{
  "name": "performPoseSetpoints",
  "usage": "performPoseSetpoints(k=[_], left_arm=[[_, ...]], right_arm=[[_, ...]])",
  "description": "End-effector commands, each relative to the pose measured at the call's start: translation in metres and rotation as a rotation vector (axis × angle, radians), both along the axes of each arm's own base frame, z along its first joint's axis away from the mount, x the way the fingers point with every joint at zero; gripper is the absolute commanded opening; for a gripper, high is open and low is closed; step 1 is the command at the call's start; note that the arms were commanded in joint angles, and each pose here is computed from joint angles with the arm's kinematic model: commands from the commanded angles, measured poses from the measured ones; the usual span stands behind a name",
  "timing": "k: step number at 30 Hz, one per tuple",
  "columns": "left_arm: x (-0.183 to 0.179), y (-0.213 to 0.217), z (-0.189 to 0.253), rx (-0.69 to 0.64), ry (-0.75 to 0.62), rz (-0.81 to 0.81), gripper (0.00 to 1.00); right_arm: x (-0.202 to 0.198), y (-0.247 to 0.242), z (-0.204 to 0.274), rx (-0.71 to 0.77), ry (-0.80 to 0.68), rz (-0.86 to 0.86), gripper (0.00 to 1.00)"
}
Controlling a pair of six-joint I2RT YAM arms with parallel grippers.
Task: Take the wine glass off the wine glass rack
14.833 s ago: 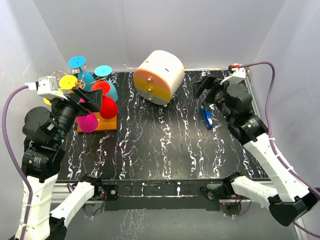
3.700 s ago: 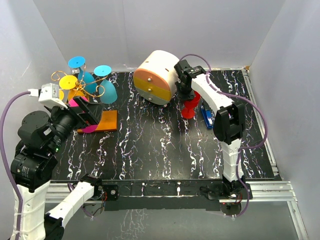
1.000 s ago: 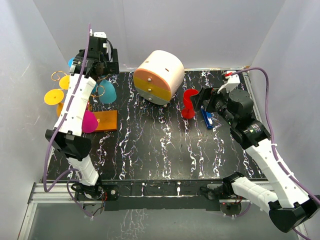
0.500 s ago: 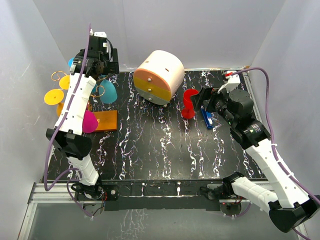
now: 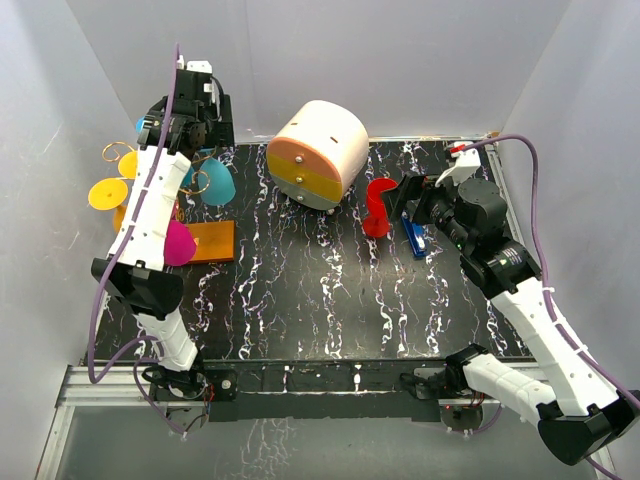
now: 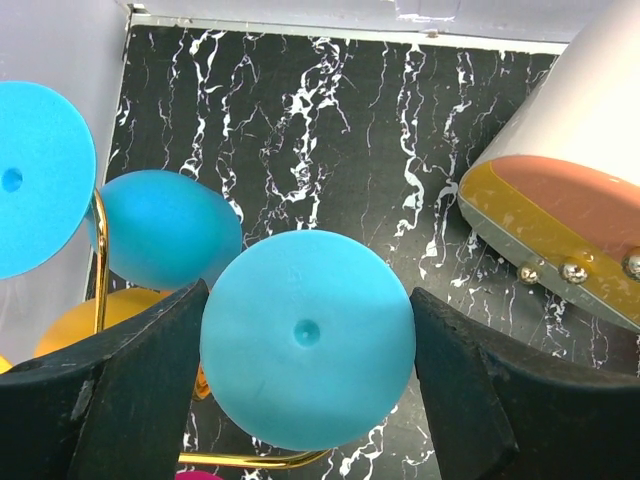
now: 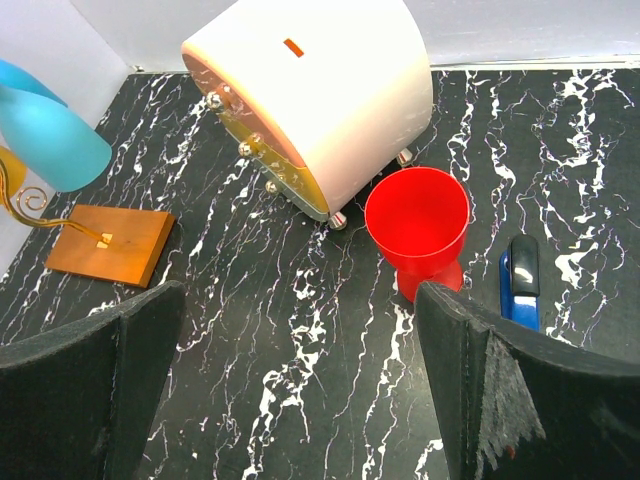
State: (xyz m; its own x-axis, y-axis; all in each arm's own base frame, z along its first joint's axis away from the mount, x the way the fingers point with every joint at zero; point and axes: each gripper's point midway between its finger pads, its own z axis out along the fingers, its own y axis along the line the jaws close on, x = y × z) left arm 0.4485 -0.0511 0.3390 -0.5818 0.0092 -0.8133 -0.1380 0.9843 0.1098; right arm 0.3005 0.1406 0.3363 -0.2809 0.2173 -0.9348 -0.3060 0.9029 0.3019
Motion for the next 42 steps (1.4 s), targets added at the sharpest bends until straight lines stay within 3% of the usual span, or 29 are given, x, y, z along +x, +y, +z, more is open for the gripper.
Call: performPoseSetpoints(k=[1, 18, 27, 33, 42], left_arm=[[-0.007, 0.002, 0.031, -0.025, -0.072, -0.013, 0.61], [-0.04, -0.004, 0.054, -0.075, -0.116, -0.083, 0.58], [-0.055, 0.006, 0.049, -0.039, -0.104, -0.069, 0.58], [-0.051, 0.033, 0.045, 0.059, -0.101, 0.036, 0.6], [-0.021, 0.035, 0.045, 0.013, -0.121, 0.045, 0.6]], right_arm=[[0.004, 0.001, 0.018, 0.026, -0.059, -0.003, 0.99], [0.004, 0.007, 0.017, 0.054, -0.035, 0.017, 0.98], [0.005, 0.012, 0.015, 0.076, -0.017, 0.033, 0.98], [0.005, 0.014, 0.017, 0.084, -0.015, 0.039, 0.98], [0.004, 0.013, 0.018, 0.083, -0.014, 0.036, 0.98]])
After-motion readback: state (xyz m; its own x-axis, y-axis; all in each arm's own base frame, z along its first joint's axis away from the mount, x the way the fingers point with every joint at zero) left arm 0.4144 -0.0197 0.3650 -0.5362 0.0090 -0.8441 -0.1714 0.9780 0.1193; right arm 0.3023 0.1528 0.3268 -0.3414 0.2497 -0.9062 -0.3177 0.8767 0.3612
